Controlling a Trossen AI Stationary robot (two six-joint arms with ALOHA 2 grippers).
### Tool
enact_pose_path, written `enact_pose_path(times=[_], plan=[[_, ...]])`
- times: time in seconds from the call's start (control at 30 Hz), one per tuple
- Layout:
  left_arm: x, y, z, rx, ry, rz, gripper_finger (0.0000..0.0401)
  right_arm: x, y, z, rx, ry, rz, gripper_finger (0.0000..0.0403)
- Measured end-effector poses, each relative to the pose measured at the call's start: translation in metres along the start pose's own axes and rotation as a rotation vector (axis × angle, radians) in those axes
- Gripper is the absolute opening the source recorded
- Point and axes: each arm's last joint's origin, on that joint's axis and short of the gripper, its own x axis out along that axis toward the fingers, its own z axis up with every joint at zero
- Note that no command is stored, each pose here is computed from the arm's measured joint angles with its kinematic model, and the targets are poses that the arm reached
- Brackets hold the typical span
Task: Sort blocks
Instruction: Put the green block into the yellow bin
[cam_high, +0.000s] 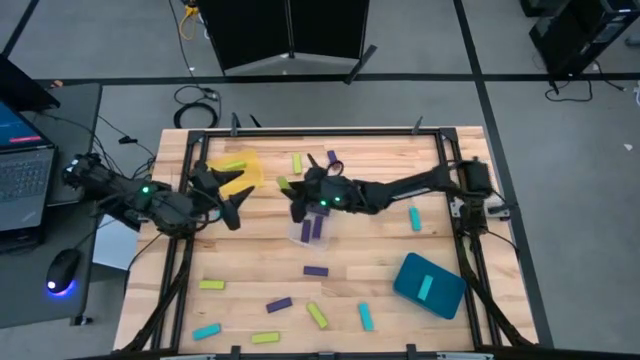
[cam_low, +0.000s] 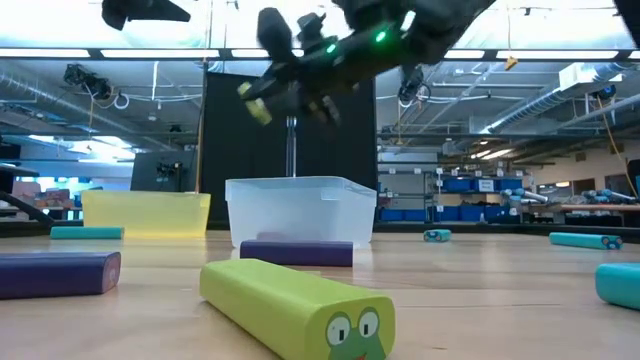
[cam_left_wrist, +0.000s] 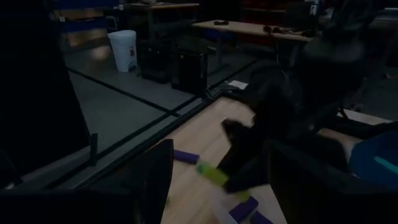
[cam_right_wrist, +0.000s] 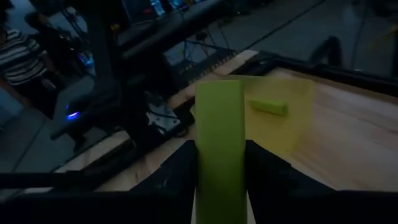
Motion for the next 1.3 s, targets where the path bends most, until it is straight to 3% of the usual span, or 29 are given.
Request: enact_pose_path(times=[0.23, 0.47, 0.87, 1.13, 1.3], plan=[[-0.007, 0.006, 0.002, -0.011, -0.027, 0.03, 0.0254, 0.067, -0.003, 0.013, -0.04, -0.065, 0.084, 0.0118], [-0.008, 0.006, 0.003, -0.011, -0.036, 0.051, 0.0254, 0.125, -0.011, 0.027, -0.075, -0.096, 0.098, 0.0118], [-0.008, 0.007, 0.003, -0.008, -0.043, 0.076, 0.0254, 0.187, -0.047, 0.004, -0.098, -0.068, 0.004, 0.012], [-0.008, 0.008, 0.002, -0.001, -0.042, 0.081, 0.0254, 0.189, -0.055, 0.002, -0.116, -0.019, -0.01, 0.0254], [-0.008, 0.008, 0.002, -0.002, -0.043, 0.084, 0.0254, 0.183, -0.047, 0.014, -0.187, -0.003, -0.001, 0.0293]])
